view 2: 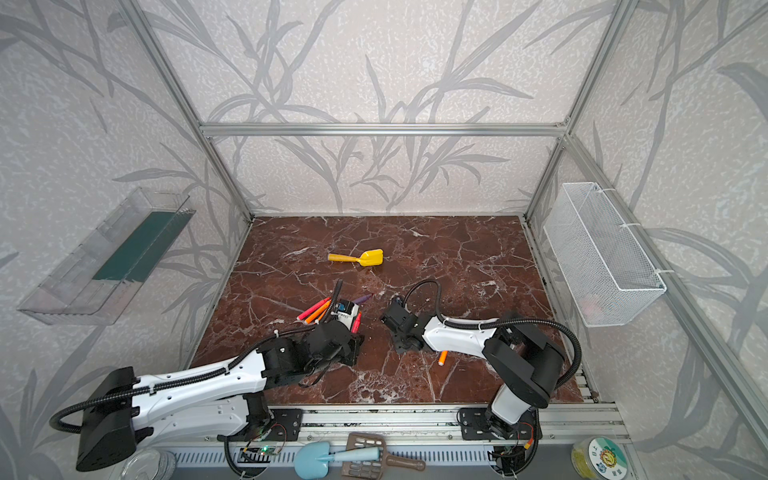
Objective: Insert the pens into the pen caps
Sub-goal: 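Lower the right gripper over a pink cap and grasp it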
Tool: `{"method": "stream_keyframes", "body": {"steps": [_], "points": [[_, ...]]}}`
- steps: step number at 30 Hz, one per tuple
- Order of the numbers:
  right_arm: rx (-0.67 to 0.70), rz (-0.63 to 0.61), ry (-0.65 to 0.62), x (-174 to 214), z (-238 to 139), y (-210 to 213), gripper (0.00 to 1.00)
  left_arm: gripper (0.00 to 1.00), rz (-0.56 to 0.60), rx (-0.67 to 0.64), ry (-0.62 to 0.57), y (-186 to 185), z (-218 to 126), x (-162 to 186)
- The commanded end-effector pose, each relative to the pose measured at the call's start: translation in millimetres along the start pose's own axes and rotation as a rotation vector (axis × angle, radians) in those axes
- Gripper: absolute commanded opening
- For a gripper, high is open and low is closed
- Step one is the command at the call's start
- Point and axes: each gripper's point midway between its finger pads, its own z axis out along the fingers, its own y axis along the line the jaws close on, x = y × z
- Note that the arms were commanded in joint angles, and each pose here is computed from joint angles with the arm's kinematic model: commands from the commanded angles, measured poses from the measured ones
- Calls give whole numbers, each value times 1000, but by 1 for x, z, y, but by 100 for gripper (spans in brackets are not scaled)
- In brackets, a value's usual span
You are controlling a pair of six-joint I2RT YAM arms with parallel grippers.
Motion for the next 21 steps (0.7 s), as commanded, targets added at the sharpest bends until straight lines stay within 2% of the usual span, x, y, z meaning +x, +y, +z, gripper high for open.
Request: {"method": "stream_keyframes", "body": {"steps": [1,7,13,15,21], "points": [[-9,5,8,7,-7,-4,48,0,-14,3,-14,-2,0,-5],[-39,3,-1,11,-12,1,48,0,-17,12,-15,-4,1,-5],[10,7,32,12,-3,-2,30,0,-17,17,-10,-6,2,-6],[28,5,51,13,1,-2,27,0,-17,18,-8,-6,1,-5],[41,7,66,15,7,-2,29,0,-20,19,-13,-4,0,-4]]}}
